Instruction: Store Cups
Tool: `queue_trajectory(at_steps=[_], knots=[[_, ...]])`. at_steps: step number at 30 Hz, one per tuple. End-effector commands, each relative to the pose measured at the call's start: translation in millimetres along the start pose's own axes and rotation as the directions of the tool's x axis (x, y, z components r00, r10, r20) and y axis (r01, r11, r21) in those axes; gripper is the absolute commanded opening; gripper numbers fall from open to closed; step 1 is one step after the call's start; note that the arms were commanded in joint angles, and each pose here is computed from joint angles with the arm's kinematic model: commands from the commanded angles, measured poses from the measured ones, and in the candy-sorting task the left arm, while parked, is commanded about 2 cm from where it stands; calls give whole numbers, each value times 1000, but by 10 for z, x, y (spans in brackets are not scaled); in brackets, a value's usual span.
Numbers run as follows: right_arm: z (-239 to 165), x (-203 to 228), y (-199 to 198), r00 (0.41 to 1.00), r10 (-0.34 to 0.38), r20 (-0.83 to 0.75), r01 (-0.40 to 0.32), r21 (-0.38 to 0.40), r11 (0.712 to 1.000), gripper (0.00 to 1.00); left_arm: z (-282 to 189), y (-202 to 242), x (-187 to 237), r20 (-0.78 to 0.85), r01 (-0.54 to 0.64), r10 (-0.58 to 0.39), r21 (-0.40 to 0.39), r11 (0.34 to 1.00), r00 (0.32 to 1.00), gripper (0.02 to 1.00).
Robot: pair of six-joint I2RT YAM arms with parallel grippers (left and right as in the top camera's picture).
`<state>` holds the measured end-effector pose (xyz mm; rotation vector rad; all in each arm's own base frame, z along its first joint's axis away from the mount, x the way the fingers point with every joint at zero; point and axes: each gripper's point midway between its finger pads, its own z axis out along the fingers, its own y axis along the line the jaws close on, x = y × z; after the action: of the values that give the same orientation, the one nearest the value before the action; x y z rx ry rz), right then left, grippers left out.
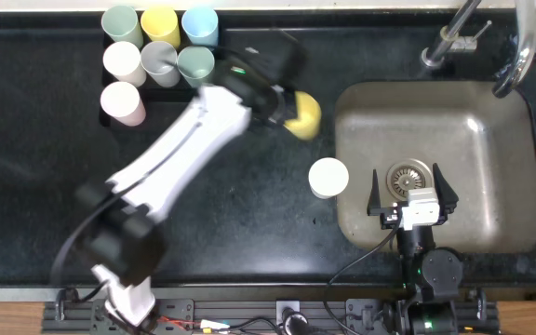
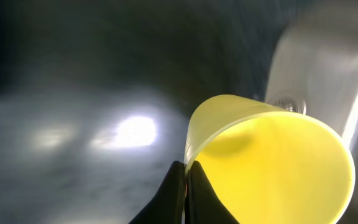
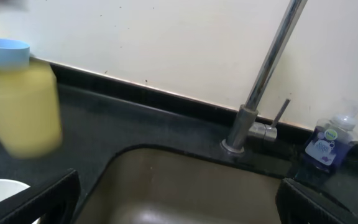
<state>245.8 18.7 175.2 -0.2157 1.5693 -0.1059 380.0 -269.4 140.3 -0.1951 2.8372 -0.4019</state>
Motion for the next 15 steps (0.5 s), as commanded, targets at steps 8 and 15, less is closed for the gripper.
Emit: queue_trajectory(at_steps=[8, 15], knots=[[3, 24, 31, 1000, -3, 4, 3, -12, 1000, 998, -1207, 2219, -435, 151, 548, -527, -250, 798, 836, 38], [3, 24, 31, 1000, -3, 4, 3, -12, 1000, 998, -1134, 2594, -544, 169, 631, -609, -262, 730, 775, 36]])
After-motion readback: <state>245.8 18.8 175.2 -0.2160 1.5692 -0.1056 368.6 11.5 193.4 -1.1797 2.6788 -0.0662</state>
